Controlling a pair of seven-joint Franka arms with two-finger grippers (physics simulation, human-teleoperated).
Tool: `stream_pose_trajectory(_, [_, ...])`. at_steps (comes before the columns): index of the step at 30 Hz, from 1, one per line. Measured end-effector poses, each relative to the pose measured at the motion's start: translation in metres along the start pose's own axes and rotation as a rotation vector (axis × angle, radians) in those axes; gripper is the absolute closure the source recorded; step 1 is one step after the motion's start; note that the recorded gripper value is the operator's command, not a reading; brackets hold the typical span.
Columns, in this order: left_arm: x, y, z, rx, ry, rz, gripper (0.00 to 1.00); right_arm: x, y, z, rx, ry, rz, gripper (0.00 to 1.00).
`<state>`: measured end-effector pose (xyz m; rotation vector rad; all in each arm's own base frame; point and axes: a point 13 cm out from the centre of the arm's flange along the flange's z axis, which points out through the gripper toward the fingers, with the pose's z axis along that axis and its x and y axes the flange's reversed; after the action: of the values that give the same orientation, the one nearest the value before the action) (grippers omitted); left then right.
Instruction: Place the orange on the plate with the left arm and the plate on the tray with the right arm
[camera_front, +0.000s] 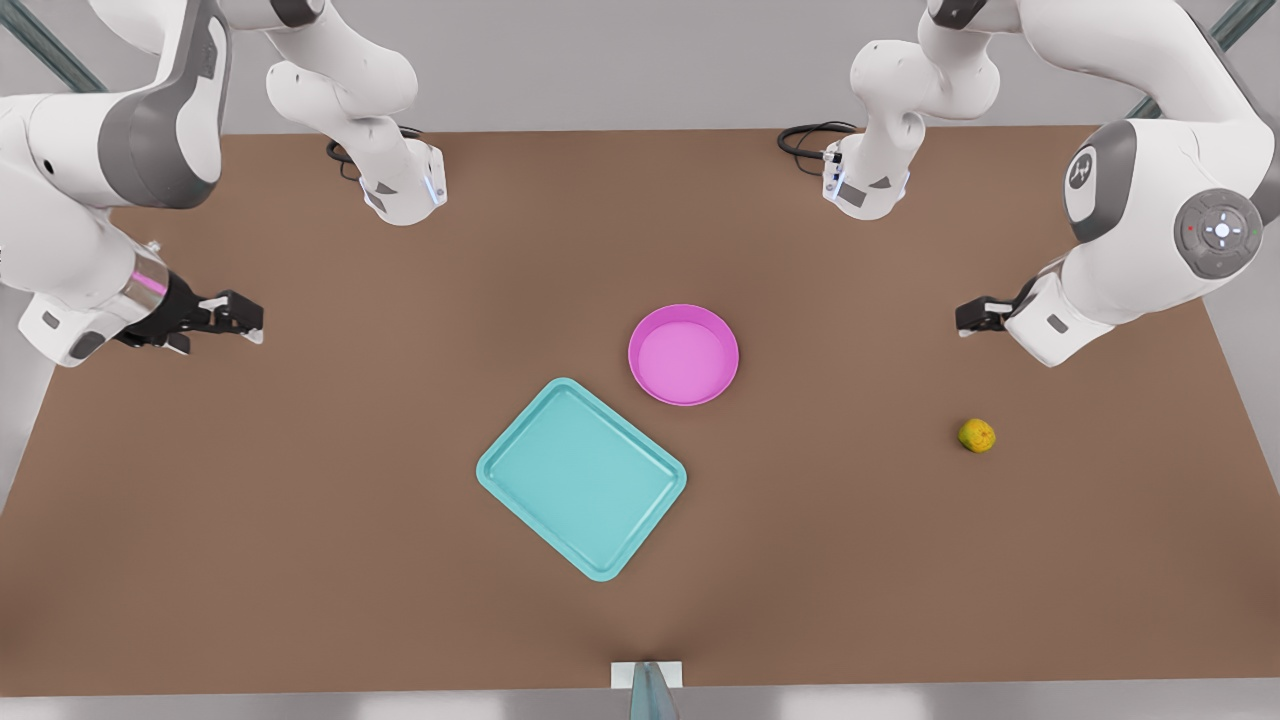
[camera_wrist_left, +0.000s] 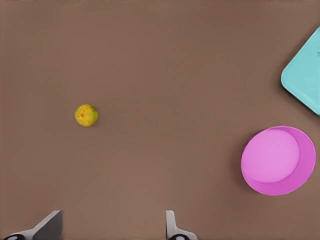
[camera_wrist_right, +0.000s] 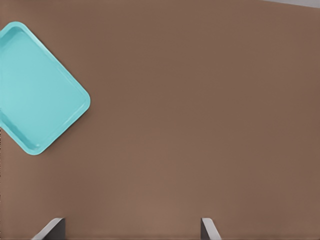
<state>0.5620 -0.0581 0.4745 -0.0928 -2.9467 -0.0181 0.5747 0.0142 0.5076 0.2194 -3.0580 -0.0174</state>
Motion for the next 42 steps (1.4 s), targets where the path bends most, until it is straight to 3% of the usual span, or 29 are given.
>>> stream_pose_trajectory(5, [-0.011, 0.007, 0.034, 0.000, 0.044, -0.015, 0.00, 0.002, 0.002, 0.000, 0.007, 0.012, -0.003, 0.00])
stream_pose_trajectory(11, [-0.064, 0.090, 0.227, -0.014, 0.157, -0.153, 0.00, 0.003, -0.001, -0.001, 0.032, 0.012, -0.007, 0.00])
stream_pose_trajectory(15, [-0.086, 0.131, 0.292, -0.021, 0.086, -0.185, 0.00, 0.005, -0.007, -0.001, 0.038, 0.009, 0.002, 0.00])
stream_pose_trajectory(21, [-0.103, 0.160, 0.325, -0.035, -0.010, -0.181, 0.00, 0.009, -0.006, 0.003, 0.038, 0.019, 0.000, 0.00])
stream_pose_trajectory(42, [-0.095, 0.178, 0.411, -0.059, -0.014, -0.126, 0.00, 0.005, -0.011, 0.038, 0.041, 0.094, 0.012, 0.00])
